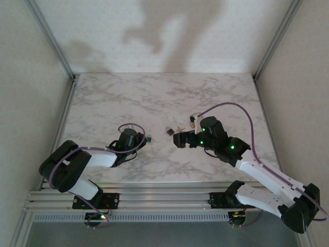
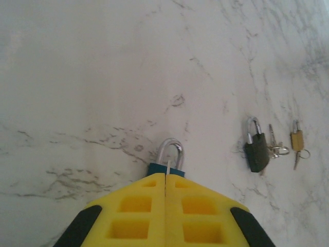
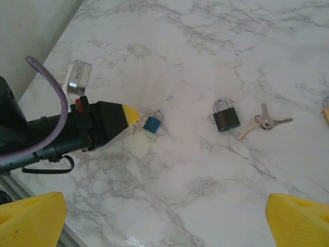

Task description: Lock with the key

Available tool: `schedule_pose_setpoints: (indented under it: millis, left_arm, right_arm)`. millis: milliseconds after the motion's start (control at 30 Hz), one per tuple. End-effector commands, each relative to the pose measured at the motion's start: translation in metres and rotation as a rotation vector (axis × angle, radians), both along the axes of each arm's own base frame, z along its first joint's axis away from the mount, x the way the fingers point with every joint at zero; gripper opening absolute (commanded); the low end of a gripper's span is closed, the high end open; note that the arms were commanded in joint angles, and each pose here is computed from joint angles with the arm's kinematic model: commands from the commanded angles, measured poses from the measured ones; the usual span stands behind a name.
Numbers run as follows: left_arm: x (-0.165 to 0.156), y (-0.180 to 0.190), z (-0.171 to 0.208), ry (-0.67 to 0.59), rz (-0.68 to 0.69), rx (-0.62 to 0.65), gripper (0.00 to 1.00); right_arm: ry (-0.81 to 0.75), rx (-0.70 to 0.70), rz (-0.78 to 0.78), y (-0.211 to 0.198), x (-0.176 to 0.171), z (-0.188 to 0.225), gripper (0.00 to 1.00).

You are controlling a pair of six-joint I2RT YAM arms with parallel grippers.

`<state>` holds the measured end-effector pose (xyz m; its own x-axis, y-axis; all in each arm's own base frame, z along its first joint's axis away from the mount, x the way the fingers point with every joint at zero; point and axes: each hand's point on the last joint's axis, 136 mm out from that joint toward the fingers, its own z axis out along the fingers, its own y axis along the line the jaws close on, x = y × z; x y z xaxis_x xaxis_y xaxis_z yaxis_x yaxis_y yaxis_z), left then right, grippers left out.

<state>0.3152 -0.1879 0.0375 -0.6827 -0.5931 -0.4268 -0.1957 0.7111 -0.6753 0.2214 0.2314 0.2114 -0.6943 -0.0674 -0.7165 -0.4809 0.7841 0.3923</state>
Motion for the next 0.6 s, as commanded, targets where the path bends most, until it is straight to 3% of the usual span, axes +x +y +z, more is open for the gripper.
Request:
schedule_pose_setpoints:
  millis: [0,367,567]
  left_arm:
    - [0.007,0.005,-0.003,0.004,0.019,0.032,0.0]
    - [0.007,0.013,-0.007,0.023,0.058,0.066,0.0]
    - [0.008,0.014,-0.006,0.026,0.056,0.082,0.16]
  right_arm:
    - [0.002,-0.058,-0.013,-0.013,-0.007,-0.01,0.99]
    - [-0.01,-0.044,-0.033,-0.023,-0.013,-0.007,0.99]
    - [-0.031,-0.046,-0.061,-0.028,-0.011,-0.003,0.99]
